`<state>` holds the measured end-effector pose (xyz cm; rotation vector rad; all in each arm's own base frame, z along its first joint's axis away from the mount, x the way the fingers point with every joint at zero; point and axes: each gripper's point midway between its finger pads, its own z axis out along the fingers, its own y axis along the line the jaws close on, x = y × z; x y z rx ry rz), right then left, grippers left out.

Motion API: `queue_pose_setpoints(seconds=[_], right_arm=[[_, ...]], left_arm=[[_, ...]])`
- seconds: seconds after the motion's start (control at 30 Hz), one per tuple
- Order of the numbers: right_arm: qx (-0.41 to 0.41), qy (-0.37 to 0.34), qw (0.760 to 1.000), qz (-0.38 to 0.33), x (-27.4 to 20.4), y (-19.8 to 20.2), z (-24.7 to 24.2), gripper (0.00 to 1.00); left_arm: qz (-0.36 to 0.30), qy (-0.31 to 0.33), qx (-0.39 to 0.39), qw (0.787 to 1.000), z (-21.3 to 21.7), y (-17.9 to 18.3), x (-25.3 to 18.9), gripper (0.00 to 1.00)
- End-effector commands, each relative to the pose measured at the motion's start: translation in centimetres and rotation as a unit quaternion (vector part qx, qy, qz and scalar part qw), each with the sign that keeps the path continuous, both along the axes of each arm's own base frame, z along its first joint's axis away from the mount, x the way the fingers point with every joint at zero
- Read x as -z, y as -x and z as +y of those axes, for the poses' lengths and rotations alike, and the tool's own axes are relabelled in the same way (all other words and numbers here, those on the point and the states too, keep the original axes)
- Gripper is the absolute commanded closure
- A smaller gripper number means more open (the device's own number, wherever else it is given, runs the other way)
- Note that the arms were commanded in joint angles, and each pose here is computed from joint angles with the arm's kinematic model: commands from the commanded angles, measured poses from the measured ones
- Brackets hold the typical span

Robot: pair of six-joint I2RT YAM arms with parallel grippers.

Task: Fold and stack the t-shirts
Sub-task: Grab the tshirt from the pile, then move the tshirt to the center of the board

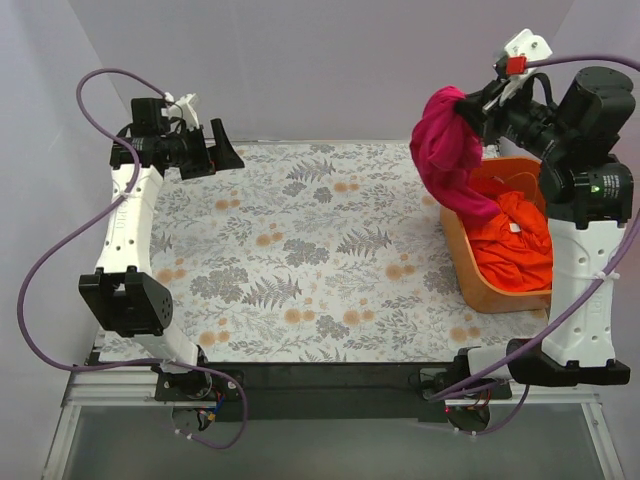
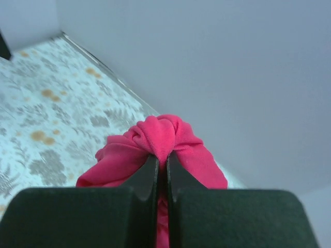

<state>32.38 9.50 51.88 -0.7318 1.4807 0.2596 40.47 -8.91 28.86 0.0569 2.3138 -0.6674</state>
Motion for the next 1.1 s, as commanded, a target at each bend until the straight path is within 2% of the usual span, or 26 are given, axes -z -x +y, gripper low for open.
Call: queue_pose_setpoints(seconds=[0.0, 0.03, 0.07, 0.13, 0.17, 0.23, 0.33, 0.43, 0.47, 0.5, 0.53, 0.57, 0.6, 0.63, 0.7, 0.73, 0.8, 0.83, 0.9, 0.93, 1.0, 1.07], right_arm=[[-0.06, -0.058, 0.987, -0.14, -7.7, 1.3, 4.0, 0.99], [-0.066, -0.074, 0.983, -0.152, -8.8, 1.5, 4.6, 0.99], [-0.084, -0.088, 0.974, -0.191, -10.9, 2.3, 5.6, 0.99], [-0.105, -0.118, 0.964, -0.213, -12.7, 2.8, 6.7, 0.99], [-0.128, -0.134, 0.95, -0.25, -14.7, 4.0, 7.8, 0.99], [-0.156, -0.151, 0.939, -0.267, -16.2, 4.7, 9.2, 0.99], [-0.215, -0.164, 0.931, -0.245, -15.7, 5.6, 12.5, 0.99], [-0.249, -0.149, 0.939, -0.186, -10.6, 5.1, 15.3, 0.99], [-0.254, -0.135, 0.949, -0.132, -5.8, 3.5, 16.6, 0.99], [-0.253, -0.124, 0.953, -0.109, -3.3, 3.0, 16.9, 0.99], [-0.24, -0.121, 0.958, -0.096, -1.7, 2.9, 16.5, 0.94], [-0.224, -0.103, 0.968, -0.042, 3.8, 1.3, 16.8, 0.84], [-0.208, -0.075, 0.975, -0.036, 6.1, 0.7, 16.4, 0.71], [-0.16, -0.056, 0.986, -0.01, 8.7, -0.2, 15.0, 0.48], [-0.107, 0.014, 0.993, 0.038, 15.9, -1.9, 12.9, 0.24], [-0.087, 0.039, 0.992, 0.081, 18.9, -2.0, 11.5, 0.21], [-0.087, 0.066, 0.985, 0.136, 22.5, -1.7, 10.4, 0.15], [-0.095, 0.097, 0.972, 0.191, 25.5, -0.8, 9.8, 0.12], [-0.132, 0.112, 0.956, 0.236, 27.7, 0.7, 10.2, 0.11], [-0.143, 0.127, 0.945, 0.267, 29.6, 1.2, 10.2, 0.02], [-0.155, 0.15, 0.921, 0.324, 32.7, 2.5, 9.7, 0.03], [-0.159, 0.176, 0.905, 0.352, 35.1, 3.4, 9.2, 0.1]], left_arm=[[-0.013, 0.075, -0.002, 0.997, 0.4, 0.3, -3.6, 0.07], [-0.019, 0.082, -0.006, 0.996, 0.9, 0.3, -4.2, 0.07], [-0.022, 0.089, -0.007, 0.996, 0.9, 0.4, -4.6, 0.08], [-0.045, 0.09, -0.011, 0.995, 1.1, 0.5, -5.7, 0.09], [-0.044, 0.094, -0.016, 0.995, 1.2, 0.6, -5.6, 0.09], [-0.074, 0.089, -0.023, 0.993, 1.4, 0.8, -6.9, 0.09], [-0.091, 0.083, -0.037, 0.992, 2.0, 0.9, -7.4, 0.1], [-0.097, 0.074, -0.03, 0.992, 2.1, 1.5, -7.4, 0.09], [-0.092, 0.071, -0.026, 0.993, 2.0, 1.8, -7.1, 0.09], [-0.088, 0.061, -0.014, 0.994, 2.0, 2.2, -6.2, 0.09], [-0.084, 0.058, -0.008, 0.995, 2.0, 2.5, -5.8, 0.09], [-0.081, 0.049, -0.006, 0.995, 2.1, 3.1, -5.4, 0.08], [-0.077, 0.042, -0.003, 0.996, 2.1, 3.4, -4.8, 0.07], [-0.071, 0.023, 0.011, 0.997, 2.3, 3.8, -3.1, 0.06], [-0.061, 0.002, 0.021, 0.998, 2.6, 4.8, -1.7, 0.05], [-0.055, -0.019, 0.046, 0.997, 2.8, 5.4, 0.1, 0.05], [-0.032, -0.036, 0.082, 0.995, 2.6, 6.9, 2.3, 0.05], [-0.026, -0.044, 0.1, 0.994, 2.4, 7.5, 3.2, 0.05], [-0.004, -0.085, 0.145, 0.986, 2.3, 9.2, 6.6, 0.05], [-0.004, -0.099, 0.159, 0.982, 2.1, 9.9, 7.3, 0.05], [0.013, -0.133, 0.202, 0.97, 1.9, 11.8, 10.2, 0.05], [0.023, -0.159, 0.24, 0.957, 1.5, 13.7, 12.8, 0.05]])
